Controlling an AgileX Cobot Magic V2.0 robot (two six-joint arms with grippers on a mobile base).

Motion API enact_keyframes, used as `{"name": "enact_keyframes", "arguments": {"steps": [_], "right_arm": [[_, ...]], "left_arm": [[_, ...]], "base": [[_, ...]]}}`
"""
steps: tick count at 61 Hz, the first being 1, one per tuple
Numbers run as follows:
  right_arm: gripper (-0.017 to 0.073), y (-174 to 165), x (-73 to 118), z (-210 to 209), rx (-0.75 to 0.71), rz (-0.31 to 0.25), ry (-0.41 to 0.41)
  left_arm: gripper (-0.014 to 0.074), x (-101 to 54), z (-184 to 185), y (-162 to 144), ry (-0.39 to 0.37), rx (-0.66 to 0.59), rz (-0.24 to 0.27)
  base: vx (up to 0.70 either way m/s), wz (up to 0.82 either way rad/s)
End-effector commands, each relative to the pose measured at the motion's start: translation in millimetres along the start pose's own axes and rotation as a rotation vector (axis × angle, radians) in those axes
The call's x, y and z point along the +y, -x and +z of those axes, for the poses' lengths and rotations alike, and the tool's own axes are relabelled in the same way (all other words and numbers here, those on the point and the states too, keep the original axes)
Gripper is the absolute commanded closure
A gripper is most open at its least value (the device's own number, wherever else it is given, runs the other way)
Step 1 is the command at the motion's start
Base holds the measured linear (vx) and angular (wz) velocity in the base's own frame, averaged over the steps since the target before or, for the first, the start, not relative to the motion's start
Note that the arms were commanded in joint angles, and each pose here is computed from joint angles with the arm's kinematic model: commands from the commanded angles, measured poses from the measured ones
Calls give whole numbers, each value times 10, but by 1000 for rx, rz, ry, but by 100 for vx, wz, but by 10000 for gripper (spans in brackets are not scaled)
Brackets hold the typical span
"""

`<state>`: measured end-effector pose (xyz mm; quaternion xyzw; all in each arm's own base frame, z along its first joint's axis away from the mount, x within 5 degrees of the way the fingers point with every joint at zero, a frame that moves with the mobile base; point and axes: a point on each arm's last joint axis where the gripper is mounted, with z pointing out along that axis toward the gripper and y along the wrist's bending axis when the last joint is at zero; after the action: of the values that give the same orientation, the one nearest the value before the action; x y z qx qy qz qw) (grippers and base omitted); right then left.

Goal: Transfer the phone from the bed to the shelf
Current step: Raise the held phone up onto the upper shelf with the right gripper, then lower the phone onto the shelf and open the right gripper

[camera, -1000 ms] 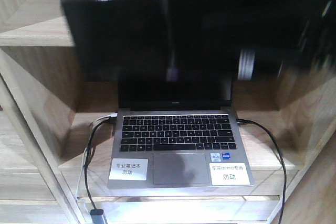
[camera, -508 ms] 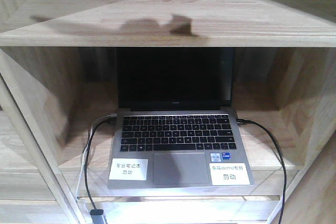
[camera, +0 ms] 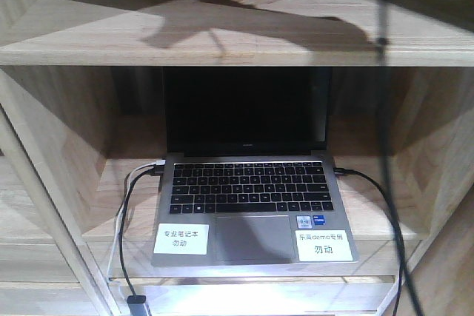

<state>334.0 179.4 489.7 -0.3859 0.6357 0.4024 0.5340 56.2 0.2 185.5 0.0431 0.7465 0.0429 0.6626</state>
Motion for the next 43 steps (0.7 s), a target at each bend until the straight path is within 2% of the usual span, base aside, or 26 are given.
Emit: {"name": "enact_keyframes", "arguments": {"steps": [1,14,25,43], "right_arm": [[561,201,85,26,-104,-17,-27],[561,-59,-177,294,-74,56,-44],[561,-246,-351,435,-46,94,-60],[551,-397,-483,539,-22,116,-81]], "left_arm": [[592,17,-30,144,10,-107,-14],[592,17,-30,144,10,-107,-14],[592,17,-30,144,10,-107,-14],[592,17,-30,144,10,-107,-14]], "base": [[0,0],[0,0],[0,0],[0,0]]}}
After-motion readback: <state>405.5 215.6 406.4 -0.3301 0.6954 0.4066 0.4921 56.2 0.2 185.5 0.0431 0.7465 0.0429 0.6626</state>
